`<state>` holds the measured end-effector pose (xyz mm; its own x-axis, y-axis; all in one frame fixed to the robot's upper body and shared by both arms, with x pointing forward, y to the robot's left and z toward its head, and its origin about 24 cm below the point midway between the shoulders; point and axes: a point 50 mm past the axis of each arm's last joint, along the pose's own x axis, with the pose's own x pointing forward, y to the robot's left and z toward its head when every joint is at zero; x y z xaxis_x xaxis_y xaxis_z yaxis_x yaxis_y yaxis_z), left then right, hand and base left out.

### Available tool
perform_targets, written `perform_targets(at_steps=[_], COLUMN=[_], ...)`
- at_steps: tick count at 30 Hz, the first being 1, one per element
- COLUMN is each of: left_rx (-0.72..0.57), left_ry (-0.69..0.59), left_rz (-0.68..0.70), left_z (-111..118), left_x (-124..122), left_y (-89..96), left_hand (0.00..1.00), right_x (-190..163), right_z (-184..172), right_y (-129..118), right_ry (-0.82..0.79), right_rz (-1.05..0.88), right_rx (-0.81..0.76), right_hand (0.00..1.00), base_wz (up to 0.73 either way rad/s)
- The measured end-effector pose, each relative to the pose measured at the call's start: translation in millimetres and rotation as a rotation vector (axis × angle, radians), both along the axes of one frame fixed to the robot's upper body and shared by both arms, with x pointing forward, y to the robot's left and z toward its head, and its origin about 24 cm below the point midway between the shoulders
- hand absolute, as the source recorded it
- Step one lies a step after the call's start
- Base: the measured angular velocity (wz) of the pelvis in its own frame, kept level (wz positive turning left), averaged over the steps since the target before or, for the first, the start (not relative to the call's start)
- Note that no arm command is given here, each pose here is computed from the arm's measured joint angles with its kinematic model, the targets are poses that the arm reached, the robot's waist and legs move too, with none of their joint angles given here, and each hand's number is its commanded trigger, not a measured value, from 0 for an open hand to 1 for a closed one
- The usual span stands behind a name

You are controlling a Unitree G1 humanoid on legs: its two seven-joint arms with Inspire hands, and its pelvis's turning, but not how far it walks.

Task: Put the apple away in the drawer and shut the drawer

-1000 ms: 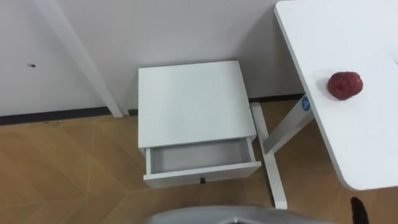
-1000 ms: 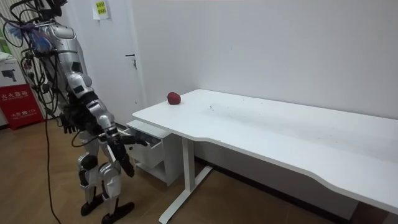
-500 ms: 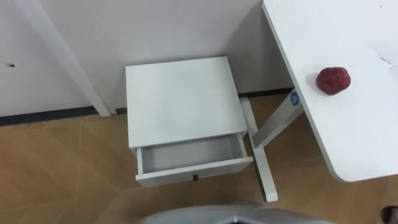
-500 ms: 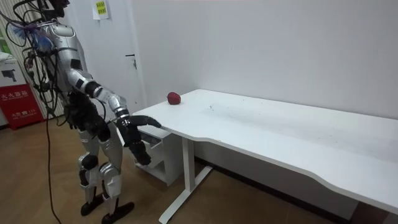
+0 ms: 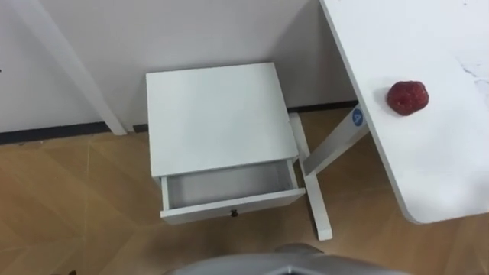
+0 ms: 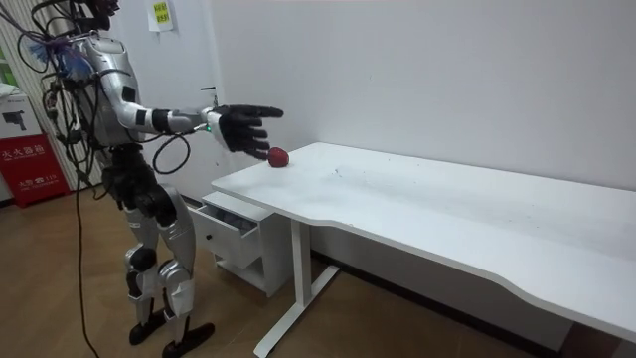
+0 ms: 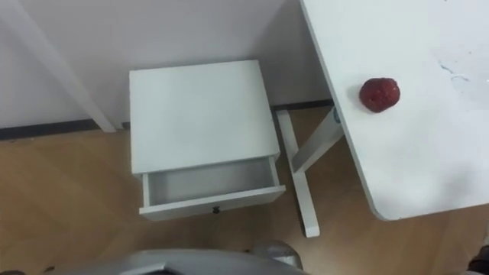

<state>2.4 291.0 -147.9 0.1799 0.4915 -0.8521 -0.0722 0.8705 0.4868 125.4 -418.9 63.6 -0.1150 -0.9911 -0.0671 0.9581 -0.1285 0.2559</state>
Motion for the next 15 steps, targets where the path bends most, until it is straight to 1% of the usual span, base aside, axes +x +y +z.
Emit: perform_targets(at_steps=[2, 6, 8, 12, 15], left_rx=[-0.005, -0.012, -0.017, -0.022, -0.018], left_ry=[-0.002, 0.004, 0.003, 0.007, 0.007], left_rz=[-0.020, -0.052, -0.078, -0.085, -0.095], left_z=[-1, -2, -2, -3, -3], left_x=[4, 5, 8, 7, 8], left_y=[-1.9, -5.5, -7.9, -8.9, -8.9], left_hand=[0.00, 0.00, 0.00, 0.00, 0.00], right_x=[13, 31, 42, 58, 62], right_z=[6, 6, 6, 11, 12], right_y=[8, 19, 28, 44, 53], right_ry=[0.069, 0.153, 0.160, 0.153, 0.208], right_rz=[0.064, 0.199, 0.287, 0.430, 0.535], right_rx=[-0.079, -0.145, -0.162, -0.208, -0.273], right_hand=[0.00, 0.00, 0.00, 0.00, 0.00], base_wz=[0.00, 0.06, 0.00, 0.00, 0.00])
